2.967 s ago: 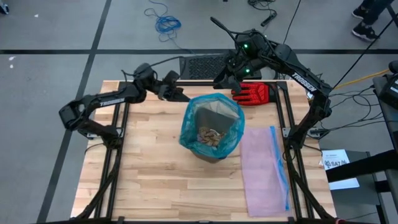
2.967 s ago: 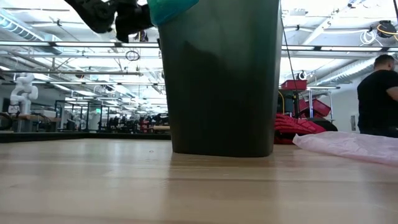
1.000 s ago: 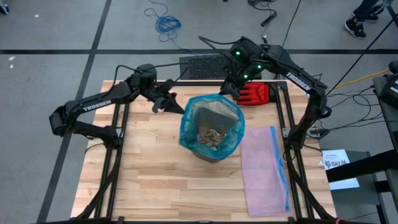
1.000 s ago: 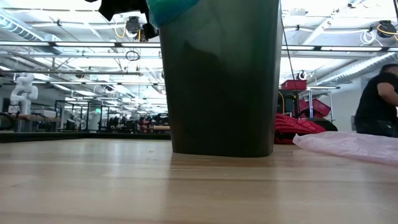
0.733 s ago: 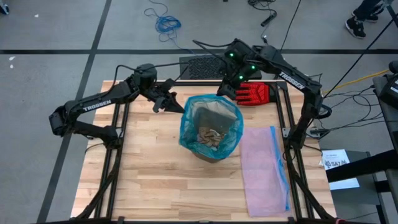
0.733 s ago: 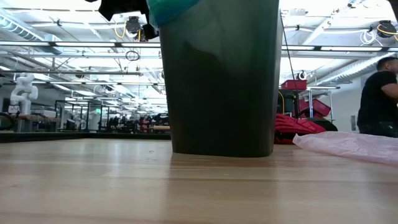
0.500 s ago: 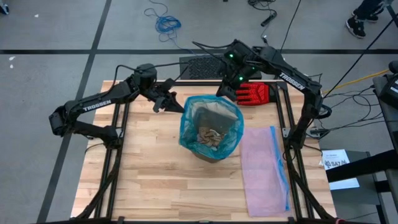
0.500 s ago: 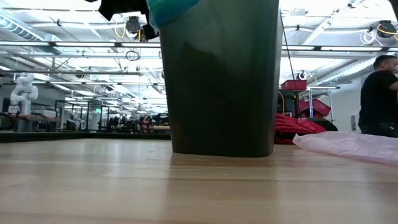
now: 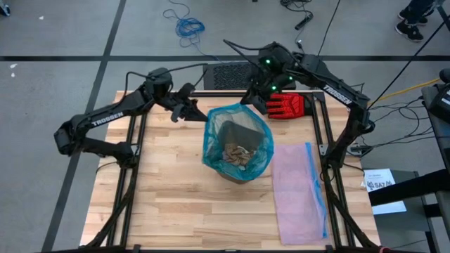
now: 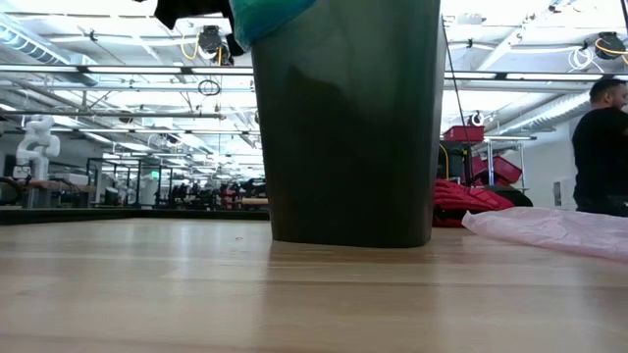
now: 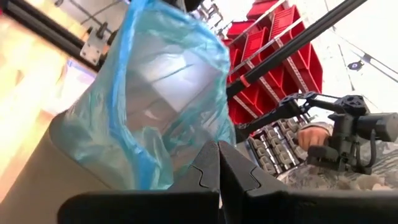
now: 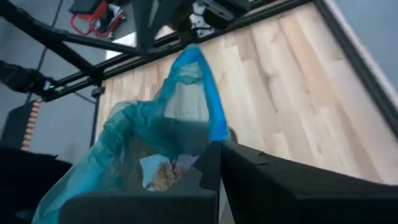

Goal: Place trash/remove bag and relplace
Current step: Remove the blue trash bag from the trash bin

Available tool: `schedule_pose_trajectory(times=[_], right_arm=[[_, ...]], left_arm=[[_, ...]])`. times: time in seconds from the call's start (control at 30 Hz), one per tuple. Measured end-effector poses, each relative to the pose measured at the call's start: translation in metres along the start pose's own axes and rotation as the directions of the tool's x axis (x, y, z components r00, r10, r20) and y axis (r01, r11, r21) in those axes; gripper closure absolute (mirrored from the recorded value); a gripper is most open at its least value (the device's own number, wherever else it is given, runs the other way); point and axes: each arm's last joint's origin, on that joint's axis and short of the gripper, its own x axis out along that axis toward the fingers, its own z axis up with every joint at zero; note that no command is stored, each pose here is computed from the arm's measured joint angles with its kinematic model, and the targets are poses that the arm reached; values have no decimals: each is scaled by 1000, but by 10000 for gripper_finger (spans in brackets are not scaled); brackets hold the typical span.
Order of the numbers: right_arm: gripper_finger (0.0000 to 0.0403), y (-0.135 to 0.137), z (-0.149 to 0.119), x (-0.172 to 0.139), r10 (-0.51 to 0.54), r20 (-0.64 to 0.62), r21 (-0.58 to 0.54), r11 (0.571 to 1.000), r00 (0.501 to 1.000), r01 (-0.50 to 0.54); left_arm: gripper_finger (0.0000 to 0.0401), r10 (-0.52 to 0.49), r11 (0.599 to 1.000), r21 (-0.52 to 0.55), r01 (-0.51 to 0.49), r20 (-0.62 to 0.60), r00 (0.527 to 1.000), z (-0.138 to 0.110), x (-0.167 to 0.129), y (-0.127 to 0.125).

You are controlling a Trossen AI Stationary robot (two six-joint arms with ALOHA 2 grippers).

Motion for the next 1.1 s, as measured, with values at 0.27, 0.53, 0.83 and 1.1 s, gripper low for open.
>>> schedule_pose_trajectory(times=[0.27,0.53,0.83,1.1], right_arm=[[403,8,9,-6,-12,105,-59,998,994,18],[403,15,22,-10,-5,251,-132,990,968,39],[403,26,37,-34,-42,462,-196,969,886,148],[403,39,42,-62,-12,593,-218,960,805,176]], left_arm=[[401,-9,996,86,3,73,997,21,-16,-24],[401,-21,983,181,-6,148,989,45,-32,-51],[401,10,980,194,-50,201,980,53,-43,-53],[401,35,968,229,-102,277,960,58,-46,-54]])
